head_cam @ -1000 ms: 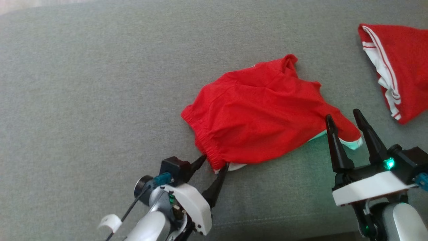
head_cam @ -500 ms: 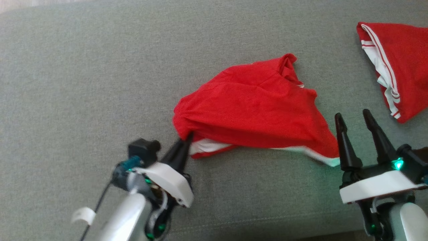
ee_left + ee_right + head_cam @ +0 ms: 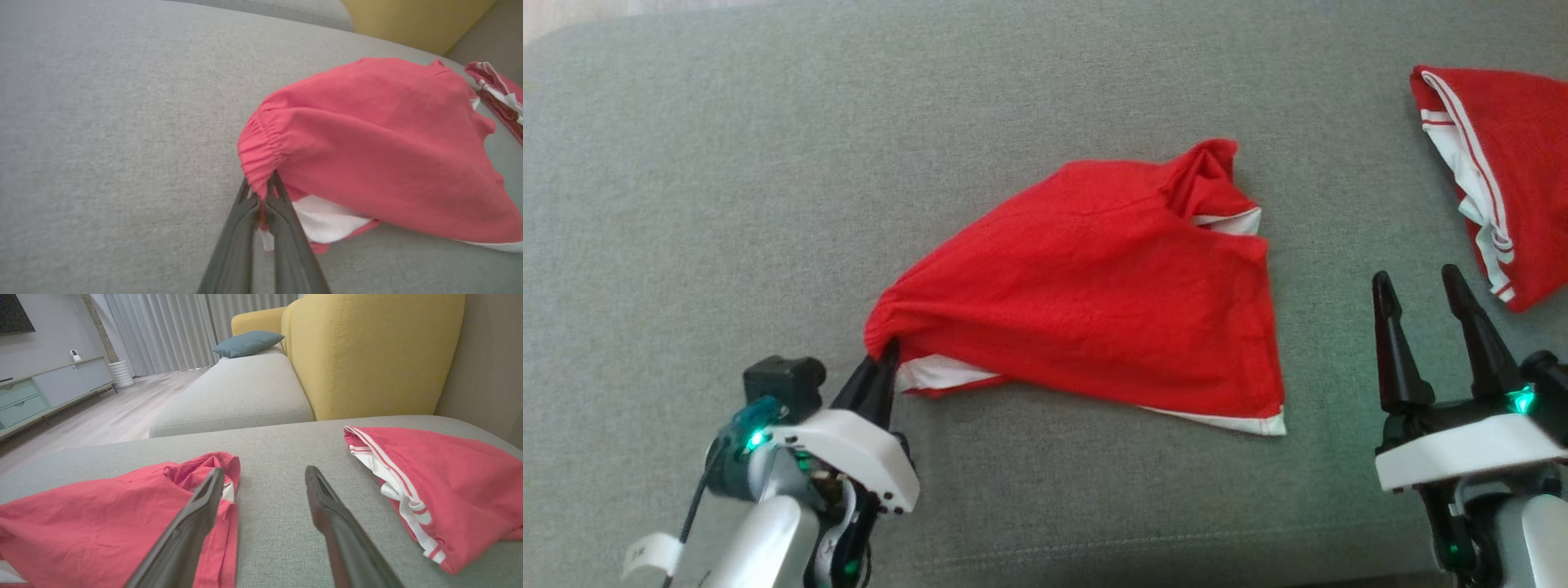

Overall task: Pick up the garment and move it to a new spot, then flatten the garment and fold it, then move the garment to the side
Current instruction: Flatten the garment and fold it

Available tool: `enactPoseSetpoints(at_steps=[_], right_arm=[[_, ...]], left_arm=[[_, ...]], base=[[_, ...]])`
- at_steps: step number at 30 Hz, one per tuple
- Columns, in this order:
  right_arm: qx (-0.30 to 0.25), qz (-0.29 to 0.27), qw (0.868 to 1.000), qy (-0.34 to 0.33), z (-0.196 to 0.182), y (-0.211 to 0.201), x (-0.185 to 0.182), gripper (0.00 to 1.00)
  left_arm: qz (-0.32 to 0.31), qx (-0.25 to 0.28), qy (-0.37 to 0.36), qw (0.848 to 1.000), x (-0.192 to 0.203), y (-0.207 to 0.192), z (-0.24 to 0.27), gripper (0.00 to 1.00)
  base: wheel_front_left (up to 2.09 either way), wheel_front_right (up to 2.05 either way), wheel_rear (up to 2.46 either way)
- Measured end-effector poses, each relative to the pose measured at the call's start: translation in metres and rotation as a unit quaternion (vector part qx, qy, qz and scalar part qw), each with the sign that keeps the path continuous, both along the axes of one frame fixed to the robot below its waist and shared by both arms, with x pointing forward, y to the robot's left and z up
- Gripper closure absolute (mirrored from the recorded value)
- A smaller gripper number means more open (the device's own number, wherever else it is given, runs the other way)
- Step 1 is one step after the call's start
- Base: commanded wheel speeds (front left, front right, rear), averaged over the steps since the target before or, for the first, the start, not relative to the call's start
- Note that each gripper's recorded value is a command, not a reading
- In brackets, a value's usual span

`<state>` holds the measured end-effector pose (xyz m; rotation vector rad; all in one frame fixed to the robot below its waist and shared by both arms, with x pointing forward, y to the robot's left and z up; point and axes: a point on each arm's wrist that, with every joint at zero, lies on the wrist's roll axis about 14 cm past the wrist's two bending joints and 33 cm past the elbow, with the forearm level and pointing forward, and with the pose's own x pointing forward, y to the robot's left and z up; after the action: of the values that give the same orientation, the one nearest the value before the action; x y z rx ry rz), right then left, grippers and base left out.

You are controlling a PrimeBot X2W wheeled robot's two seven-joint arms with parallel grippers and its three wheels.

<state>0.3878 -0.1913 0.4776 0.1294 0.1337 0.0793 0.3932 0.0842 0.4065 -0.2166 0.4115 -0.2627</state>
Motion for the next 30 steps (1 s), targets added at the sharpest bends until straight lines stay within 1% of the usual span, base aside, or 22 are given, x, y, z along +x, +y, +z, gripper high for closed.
enactPoseSetpoints(at_steps=[5, 6, 7, 10, 15, 22, 26, 30], right_arm=[[-0.003, 0.005, 1.0, -0.002, 0.001, 0.003, 0.001, 0.0], [-0.003, 0.005, 1.0, -0.003, 0.002, 0.003, 0.001, 0.0], [-0.003, 0.006, 1.0, -0.004, 0.002, 0.004, 0.001, 0.0], [-0.009, 0.011, 1.0, -0.006, 0.004, 0.005, 0.002, 0.0], [-0.02, 0.021, 0.999, -0.017, 0.013, 0.011, 0.001, 0.0], [-0.034, 0.033, 0.998, -0.034, 0.027, 0.018, -0.001, 0.0], [-0.034, 0.042, 0.998, -0.032, 0.028, 0.025, -0.007, 0.0], [-0.026, 0.045, 0.999, -0.016, 0.02, 0.03, -0.021, 0.0]], left_arm=[[0.008, 0.005, 0.003, 1.0, -0.002, 0.006, 0.001, 1.0], [0.012, 0.006, 0.002, 1.0, -0.003, 0.008, 0.001, 0.37], [0.015, 0.007, 0.003, 1.0, -0.004, 0.01, 0.001, 0.0], [0.022, 0.01, -0.022, 0.999, -0.003, 0.014, 0.01, 0.0], [0.044, 0.023, -0.099, 0.994, 0.005, 0.02, 0.038, 0.0], [0.082, 0.052, -0.209, 0.973, 0.012, 0.033, 0.087, 0.0], [0.085, 0.061, -0.245, 0.964, 0.01, 0.033, 0.106, 0.0], [0.087, 0.068, -0.234, 0.966, -0.006, 0.035, 0.099, 0.0]], base=[[0.0, 0.0, 0.0], [0.0, 0.0, 0.0], [0.0, 0.0, 0.0], [0.0, 0.0, 0.0], [0.0, 0.0, 0.0], [0.0, 0.0, 0.0], [0.0, 0.0, 0.0], [0.0, 0.0, 0.0]])
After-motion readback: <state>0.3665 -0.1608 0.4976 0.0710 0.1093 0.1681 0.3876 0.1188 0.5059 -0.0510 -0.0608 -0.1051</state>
